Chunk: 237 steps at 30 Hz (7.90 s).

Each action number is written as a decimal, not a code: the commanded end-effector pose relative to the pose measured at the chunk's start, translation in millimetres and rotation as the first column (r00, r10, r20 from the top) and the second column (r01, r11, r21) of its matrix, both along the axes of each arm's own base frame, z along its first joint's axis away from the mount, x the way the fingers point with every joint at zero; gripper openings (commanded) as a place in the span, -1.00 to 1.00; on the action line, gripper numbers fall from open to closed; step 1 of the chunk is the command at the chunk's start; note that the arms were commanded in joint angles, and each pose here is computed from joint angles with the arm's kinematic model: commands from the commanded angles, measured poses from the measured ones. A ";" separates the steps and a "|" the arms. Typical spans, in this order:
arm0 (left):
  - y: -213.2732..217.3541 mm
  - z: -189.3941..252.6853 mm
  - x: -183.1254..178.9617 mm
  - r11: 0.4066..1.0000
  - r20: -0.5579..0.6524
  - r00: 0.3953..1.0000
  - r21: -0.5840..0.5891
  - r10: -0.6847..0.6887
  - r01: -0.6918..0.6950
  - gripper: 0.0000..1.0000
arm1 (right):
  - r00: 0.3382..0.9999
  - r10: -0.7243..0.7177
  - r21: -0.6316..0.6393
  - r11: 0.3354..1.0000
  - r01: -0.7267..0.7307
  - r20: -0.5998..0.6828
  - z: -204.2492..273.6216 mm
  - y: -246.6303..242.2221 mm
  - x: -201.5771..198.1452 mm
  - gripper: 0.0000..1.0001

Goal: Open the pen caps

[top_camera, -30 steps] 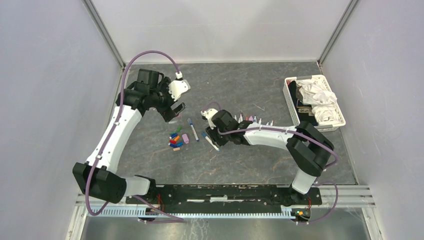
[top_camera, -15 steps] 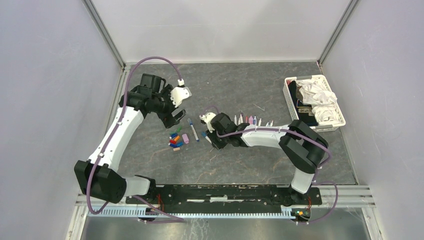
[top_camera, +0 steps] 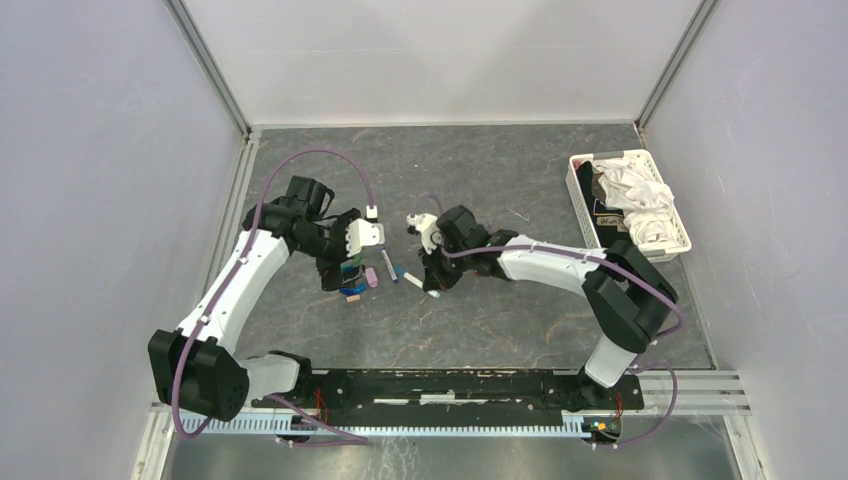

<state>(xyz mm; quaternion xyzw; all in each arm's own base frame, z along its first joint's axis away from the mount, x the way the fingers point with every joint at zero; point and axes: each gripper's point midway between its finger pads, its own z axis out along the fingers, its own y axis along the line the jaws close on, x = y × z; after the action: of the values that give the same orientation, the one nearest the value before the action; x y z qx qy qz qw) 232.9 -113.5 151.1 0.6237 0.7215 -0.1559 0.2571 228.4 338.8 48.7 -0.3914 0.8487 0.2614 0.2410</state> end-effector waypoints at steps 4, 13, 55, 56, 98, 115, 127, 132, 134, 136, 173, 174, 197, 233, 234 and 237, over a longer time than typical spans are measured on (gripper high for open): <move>-25.1 13.3 -24.9 0.954 0.051 0.963 -0.131 -0.266 0.271 0.94 | 0.942 0.320 0.329 0.904 -0.274 -0.096 91.1 34.7 -35.5 -1.00; -44.1 18.5 -34.6 0.909 0.056 0.936 -0.224 -0.349 0.352 0.67 | 0.881 0.445 0.451 0.827 -0.335 -0.162 113.4 47.4 -56.6 -1.00; 31.6 -15.5 10.7 0.927 0.066 0.944 0.222 -0.323 0.302 -0.96 | 0.905 0.306 0.285 0.932 -0.222 -0.296 52.5 9.9 -47.4 -1.00; 36.6 -15.1 17.9 0.932 0.076 0.949 0.229 -0.306 0.282 -0.96 | 0.907 0.294 0.258 0.941 -0.220 -0.300 46.0 5.4 -47.6 -1.00; 19.9 -9.9 62.8 0.988 -0.051 0.991 -0.085 0.127 -0.131 0.20 | 0.893 -0.365 -0.004 0.925 0.380 0.264 51.6 -8.3 82.0 -0.01; 43.9 98.6 87.8 0.877 0.105 0.883 -0.218 0.457 -0.428 1.00 | 0.963 -0.191 -0.064 0.977 0.206 0.189 -0.9 90.3 74.9 0.06; 50.7 89.3 96.0 0.854 0.103 0.858 -0.208 0.504 -0.477 1.00 | 0.966 -0.152 -0.136 0.974 0.182 0.208 -25.4 67.7 68.0 -0.63; 42.5 66.5 73.4 0.909 0.064 0.918 -0.178 0.392 -0.376 1.00 | 0.971 -0.120 -0.074 0.988 0.138 0.208 5.6 61.4 62.7 -1.00; 36.9 59.1 61.0 0.935 0.054 0.946 -0.179 0.320 -0.306 1.00 | 0.981 -0.079 -0.013 0.997 0.082 0.176 23.5 65.6 55.6 -1.00; 31.5 54.2 47.0 0.960 0.063 0.971 -0.180 0.230 -0.216 1.00 | 0.990 -0.023 0.052 0.999 0.016 0.137 41.5 68.3 44.4 -1.00; 5.2 30.4 -49.8 0.863 0.360 0.796 0.052 -0.486 0.503 -0.11 | 0.809 0.515 0.549 0.779 -0.304 -0.283 143.5 106.5 -69.1 -1.00; 5.4 28.8 -50.2 0.860 0.351 0.796 0.058 -0.492 0.506 -0.18 | 0.809 0.514 0.550 0.779 -0.301 -0.285 144.0 107.4 -68.4 -1.00; -3.5 32.8 -53.6 0.849 0.394 0.768 0.061 -0.504 0.525 -0.95 | 0.767 0.553 0.647 0.722 -0.245 -0.326 158.3 155.1 -74.1 0.00; -3.7 19.1 -65.3 0.759 0.360 0.679 0.151 -0.639 0.634 -0.95 | 0.797 0.421 0.539 0.830 -0.145 -0.433 106.6 169.0 -31.4 -1.00; -4.8 19.9 -65.4 0.758 0.364 0.678 0.146 -0.639 0.636 -0.95 | 0.804 0.412 0.536 0.832 -0.141 -0.428 104.9 170.0 -28.5 -1.00; -8.5 21.8 -62.7 0.758 0.376 0.675 0.134 -0.635 0.638 -0.95 | 0.817 0.402 0.541 0.830 -0.135 -0.414 103.4 178.2 -20.5 -1.00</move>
<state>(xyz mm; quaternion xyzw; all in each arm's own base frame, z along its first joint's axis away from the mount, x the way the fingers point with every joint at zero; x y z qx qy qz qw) 189.8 -101.7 169.8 0.8384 0.4415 -0.0591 0.3142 170.3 502.2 168.5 -0.3716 0.6908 0.6203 -0.0032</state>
